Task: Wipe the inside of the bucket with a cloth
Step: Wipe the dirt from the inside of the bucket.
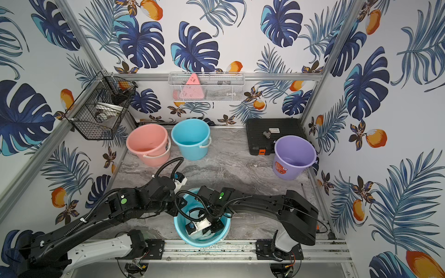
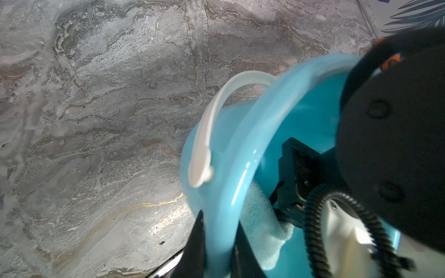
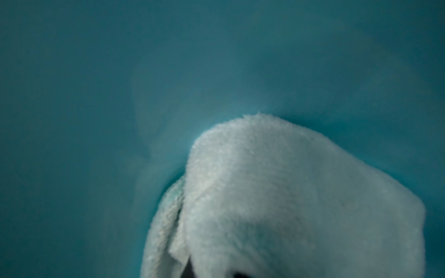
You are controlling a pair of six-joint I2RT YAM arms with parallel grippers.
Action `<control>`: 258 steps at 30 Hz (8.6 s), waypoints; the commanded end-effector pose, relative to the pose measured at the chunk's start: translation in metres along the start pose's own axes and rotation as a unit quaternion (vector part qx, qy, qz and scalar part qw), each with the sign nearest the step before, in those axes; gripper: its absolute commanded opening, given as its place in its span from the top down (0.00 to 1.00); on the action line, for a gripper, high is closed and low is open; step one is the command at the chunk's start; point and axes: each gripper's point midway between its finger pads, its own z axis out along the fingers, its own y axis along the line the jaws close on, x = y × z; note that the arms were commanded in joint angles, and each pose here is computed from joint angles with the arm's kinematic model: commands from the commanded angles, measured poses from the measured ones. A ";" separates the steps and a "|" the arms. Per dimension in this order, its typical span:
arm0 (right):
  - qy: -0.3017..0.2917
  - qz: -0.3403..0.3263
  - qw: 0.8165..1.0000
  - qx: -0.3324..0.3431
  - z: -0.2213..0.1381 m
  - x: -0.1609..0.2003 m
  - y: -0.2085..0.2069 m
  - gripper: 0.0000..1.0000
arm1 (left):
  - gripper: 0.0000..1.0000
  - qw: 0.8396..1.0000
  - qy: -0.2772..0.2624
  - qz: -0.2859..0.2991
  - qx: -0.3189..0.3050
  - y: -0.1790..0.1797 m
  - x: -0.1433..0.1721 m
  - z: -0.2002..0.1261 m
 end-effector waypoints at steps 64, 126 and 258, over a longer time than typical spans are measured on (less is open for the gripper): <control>-0.210 0.689 0.687 0.096 -0.062 -0.077 -0.083 1.00 | 1.00 0.990 -0.140 -0.006 -0.026 0.010 -0.041 -0.011; -0.030 -0.071 0.935 0.347 -0.121 -0.057 -0.030 1.00 | 1.00 0.998 -0.058 0.003 -0.017 -0.001 -0.023 0.004; 0.225 -0.141 0.956 0.125 -0.159 0.018 0.043 1.00 | 1.00 0.998 -0.057 0.006 0.009 -0.008 -0.019 0.004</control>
